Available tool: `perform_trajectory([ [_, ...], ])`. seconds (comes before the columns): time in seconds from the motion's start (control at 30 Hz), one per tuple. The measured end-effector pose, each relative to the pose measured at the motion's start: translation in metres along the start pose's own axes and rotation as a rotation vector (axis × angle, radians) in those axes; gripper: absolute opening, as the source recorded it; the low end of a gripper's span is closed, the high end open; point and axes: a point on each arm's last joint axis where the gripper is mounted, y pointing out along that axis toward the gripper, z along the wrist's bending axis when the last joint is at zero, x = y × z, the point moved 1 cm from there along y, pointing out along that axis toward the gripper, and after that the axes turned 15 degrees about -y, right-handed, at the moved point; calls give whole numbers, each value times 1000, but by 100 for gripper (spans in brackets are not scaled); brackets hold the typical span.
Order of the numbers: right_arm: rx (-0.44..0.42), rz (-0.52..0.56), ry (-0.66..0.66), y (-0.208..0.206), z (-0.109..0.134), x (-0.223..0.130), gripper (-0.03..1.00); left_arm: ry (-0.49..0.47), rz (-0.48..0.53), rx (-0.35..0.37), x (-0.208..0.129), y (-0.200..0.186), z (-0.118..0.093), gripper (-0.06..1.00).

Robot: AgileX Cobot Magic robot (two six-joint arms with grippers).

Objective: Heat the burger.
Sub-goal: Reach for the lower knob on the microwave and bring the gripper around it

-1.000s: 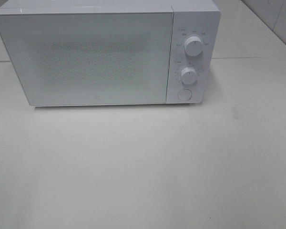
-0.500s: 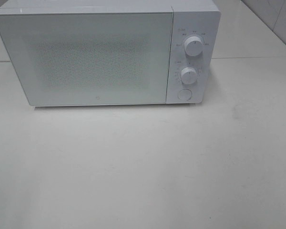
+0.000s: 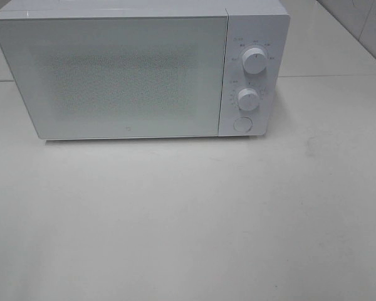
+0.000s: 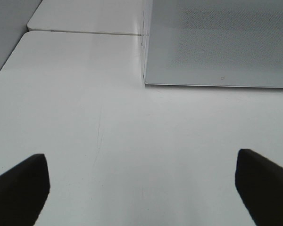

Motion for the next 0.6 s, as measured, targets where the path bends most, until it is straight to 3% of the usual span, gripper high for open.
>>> perform_trajectory([
  [0.6,38,0,2,57,2,32,74,0,0,0,0,0,0,99],
])
